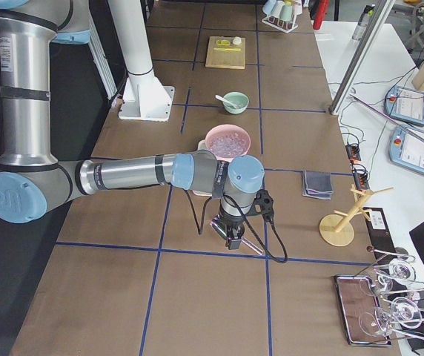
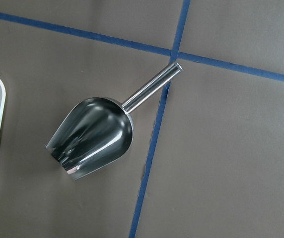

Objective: Put spoon and ice into bowl

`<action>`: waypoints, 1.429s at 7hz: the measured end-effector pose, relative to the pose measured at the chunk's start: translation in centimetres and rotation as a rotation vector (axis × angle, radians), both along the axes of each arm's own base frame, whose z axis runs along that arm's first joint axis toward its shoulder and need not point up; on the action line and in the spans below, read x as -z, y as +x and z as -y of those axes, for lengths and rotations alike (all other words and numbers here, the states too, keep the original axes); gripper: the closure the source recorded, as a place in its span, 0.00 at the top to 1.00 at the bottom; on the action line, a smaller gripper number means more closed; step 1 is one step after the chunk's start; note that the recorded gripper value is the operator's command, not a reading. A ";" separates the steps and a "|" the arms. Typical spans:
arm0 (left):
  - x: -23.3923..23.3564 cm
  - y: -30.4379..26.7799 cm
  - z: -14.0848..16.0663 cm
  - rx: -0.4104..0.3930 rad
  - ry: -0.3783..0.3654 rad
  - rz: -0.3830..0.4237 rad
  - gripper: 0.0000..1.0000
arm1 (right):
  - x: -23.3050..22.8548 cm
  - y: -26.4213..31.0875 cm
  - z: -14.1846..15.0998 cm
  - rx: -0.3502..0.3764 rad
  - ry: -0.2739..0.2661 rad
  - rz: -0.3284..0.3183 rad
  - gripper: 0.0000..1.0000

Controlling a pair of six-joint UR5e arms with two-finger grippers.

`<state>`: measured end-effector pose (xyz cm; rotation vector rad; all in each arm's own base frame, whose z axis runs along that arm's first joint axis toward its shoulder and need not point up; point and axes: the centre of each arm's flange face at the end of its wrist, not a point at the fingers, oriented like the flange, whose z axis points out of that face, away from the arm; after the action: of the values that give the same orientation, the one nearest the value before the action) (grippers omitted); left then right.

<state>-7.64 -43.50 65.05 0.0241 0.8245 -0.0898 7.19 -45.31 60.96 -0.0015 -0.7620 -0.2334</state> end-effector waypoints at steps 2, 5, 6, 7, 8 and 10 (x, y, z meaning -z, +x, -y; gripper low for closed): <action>-0.4 1.5 -0.9 -0.029 -0.005 -0.051 1.00 | 0.0 -0.1 0.1 -0.005 -0.007 0.003 0.99; 0.9 2.4 -0.8 -0.049 0.033 -0.058 1.00 | -0.6 -0.2 -0.1 -0.011 -0.021 0.006 0.99; 0.8 3.5 -0.7 -0.074 0.024 -0.056 1.00 | -1.1 -0.2 0.0 -0.012 -0.032 0.006 0.99; 0.8 4.7 -0.8 -0.105 0.015 -0.054 1.00 | -1.6 -0.3 0.1 -0.014 -0.042 0.007 0.99; 1.1 5.3 -0.9 -0.124 0.002 -0.053 1.00 | -1.6 -0.3 0.3 -0.015 -0.042 0.009 0.99; 1.3 5.1 -1.4 -0.189 -0.012 -0.051 1.00 | -1.5 -0.3 0.3 -0.015 -0.040 0.010 0.99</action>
<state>-2.55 -42.09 63.73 -0.0678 0.8738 0.0827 6.86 -45.62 62.44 -0.0327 -0.7764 -0.2039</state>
